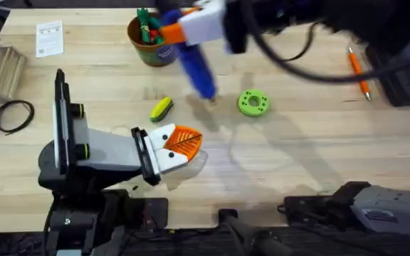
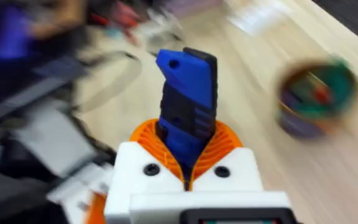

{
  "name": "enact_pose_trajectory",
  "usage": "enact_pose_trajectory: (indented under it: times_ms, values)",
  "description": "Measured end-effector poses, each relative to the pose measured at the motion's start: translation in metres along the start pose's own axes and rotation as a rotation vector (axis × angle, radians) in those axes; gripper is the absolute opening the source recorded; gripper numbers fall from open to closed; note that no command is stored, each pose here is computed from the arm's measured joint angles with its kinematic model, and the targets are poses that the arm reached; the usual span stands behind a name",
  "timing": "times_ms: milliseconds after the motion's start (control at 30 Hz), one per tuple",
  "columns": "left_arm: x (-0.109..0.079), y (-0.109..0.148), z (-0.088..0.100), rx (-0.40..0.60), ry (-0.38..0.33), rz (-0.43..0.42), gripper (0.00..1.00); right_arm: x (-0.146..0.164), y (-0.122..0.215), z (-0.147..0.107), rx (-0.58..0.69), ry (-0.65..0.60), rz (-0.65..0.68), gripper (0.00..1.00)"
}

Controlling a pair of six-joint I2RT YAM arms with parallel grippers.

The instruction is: Pick up the gripper from the table and insert it into the empty holder that is missing its gripper. Then pick up a screw, insert it into the mounting hole, and use the screwdriver to tighten it. Finally, clean up the table by picking up the vegetable and placing it into the bucket.

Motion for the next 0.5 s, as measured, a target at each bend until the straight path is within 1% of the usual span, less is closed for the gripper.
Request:
enact_pose_trajectory:
  times_ms: [133,200,267,367,500]
  values:
    - [0.000,0.000,0.000,0.000,0.000,0.000,0.006,-0.035,0.035,-0.017,0.170,0.023,-0.250,0.022]
    - [0.000,0.000,0.000,0.000,0.000,0.000,0.006,-0.050,0.055,-0.033,0.273,0.050,-0.369,0.022]
    - [0.000,0.000,0.000,0.000,0.000,0.000,0.006,-0.063,0.073,-0.051,0.392,0.077,-0.456,0.022]
    - [0.000,0.000,0.000,0.000,0.000,0.000,0.006,-0.082,0.098,-0.082,0.591,0.112,-0.543,0.022]
    - [0.000,0.000,0.000,0.000,0.000,0.000,0.006,-0.112,0.123,-0.118,0.790,0.085,-0.595,0.022]
Point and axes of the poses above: each hand's point on the last joint's axis, 136 mm out from that joint toward the fingers, its own y axis back along the fingers, its own x axis along the line the jaws close on, z = x × y, the point moved 4 cm from there along y, back along the fingers, and after that the axes turned 1 degree about -y, right-handed, at the moved point
